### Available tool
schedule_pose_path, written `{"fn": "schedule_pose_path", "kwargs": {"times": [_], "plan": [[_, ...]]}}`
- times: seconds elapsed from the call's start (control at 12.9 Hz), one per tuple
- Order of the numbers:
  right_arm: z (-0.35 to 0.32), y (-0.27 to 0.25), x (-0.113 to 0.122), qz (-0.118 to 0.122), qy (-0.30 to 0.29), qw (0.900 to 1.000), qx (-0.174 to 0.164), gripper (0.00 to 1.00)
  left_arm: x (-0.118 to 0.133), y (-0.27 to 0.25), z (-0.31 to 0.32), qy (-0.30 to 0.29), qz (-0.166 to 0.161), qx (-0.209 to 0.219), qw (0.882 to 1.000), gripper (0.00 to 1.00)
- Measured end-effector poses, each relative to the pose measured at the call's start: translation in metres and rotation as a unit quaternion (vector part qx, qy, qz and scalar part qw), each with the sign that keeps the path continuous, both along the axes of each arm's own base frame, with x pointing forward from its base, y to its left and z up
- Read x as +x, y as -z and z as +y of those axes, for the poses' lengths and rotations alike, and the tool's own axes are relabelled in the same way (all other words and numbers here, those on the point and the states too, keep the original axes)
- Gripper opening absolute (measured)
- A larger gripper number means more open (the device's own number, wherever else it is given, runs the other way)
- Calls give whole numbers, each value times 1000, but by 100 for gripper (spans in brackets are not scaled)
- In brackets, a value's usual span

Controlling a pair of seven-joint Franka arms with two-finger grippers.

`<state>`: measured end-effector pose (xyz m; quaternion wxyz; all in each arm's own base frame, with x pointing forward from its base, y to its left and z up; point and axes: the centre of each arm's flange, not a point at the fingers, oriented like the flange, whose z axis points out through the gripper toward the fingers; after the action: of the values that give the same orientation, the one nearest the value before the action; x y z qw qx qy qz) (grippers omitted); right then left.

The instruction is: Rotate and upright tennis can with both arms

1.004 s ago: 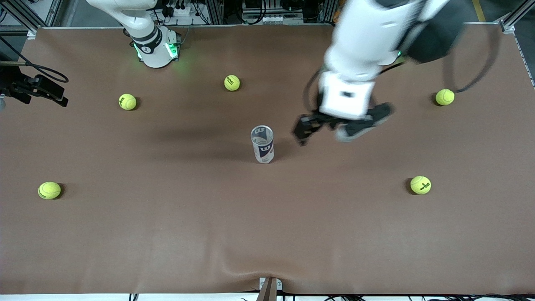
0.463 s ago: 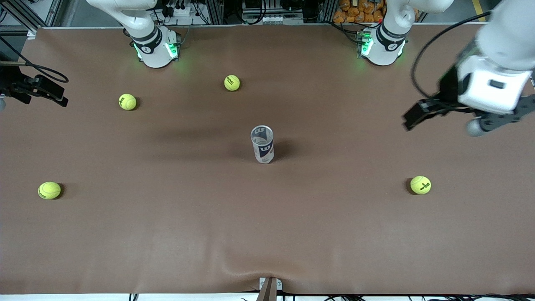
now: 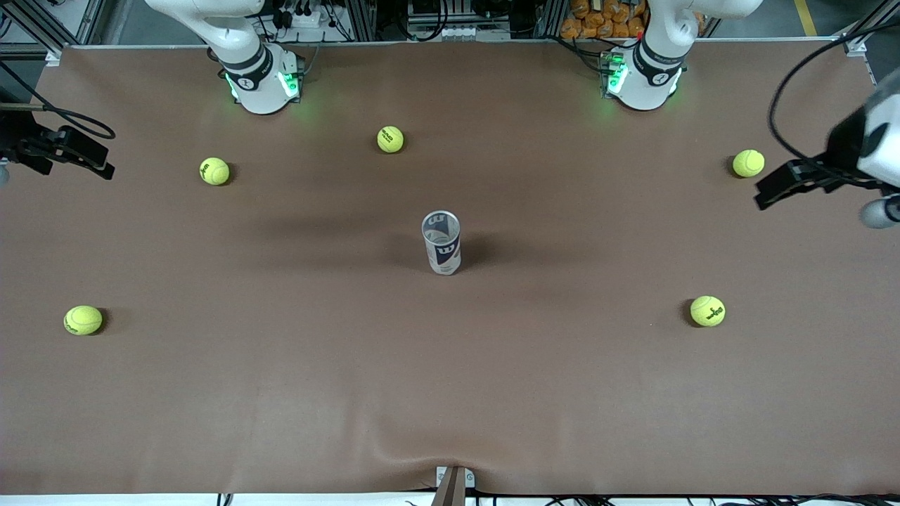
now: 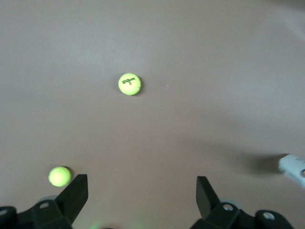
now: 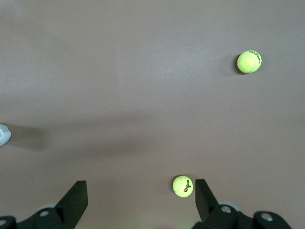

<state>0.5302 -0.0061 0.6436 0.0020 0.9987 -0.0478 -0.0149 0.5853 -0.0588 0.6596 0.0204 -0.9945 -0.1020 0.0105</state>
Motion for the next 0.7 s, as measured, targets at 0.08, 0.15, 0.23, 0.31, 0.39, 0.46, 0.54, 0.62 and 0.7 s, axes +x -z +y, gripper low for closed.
{"fn": "schedule_pose_path", "kwargs": {"times": [0.08, 0.15, 0.23, 0.31, 0.39, 0.46, 0.54, 0.62, 0.7], "plan": [[0, 0, 0, 0, 0, 1000, 0, 100, 1, 1, 14, 15, 2, 0, 1000, 100], [0, 0, 0, 0, 0, 1000, 0, 100, 1, 1, 26, 33, 2, -2, 999, 100], [0, 0, 0, 0, 0, 1000, 0, 100, 1, 1, 35, 50, -1, -3, 999, 100], [0, 0, 0, 0, 0, 1000, 0, 100, 1, 1, 41, 59, -1, -4, 998, 100], [0, 0, 0, 0, 0, 1000, 0, 100, 1, 4, 44, 63, -1, -5, 998, 100], [0, 0, 0, 0, 0, 1000, 0, 100, -1, 6, 46, 67, -4, -7, 998, 100], [0, 0, 0, 0, 0, 1000, 0, 100, -4, 7, 48, 72, -9, -10, 997, 100], [0, 1, 0, 1, 0, 1000, 0, 100, -8, 8, 50, 79, -12, -13, 997, 100], [0, 1, 0, 1, 0, 1000, 0, 100, -12, 7, 52, 81, -14, -16, 996, 100]]}}
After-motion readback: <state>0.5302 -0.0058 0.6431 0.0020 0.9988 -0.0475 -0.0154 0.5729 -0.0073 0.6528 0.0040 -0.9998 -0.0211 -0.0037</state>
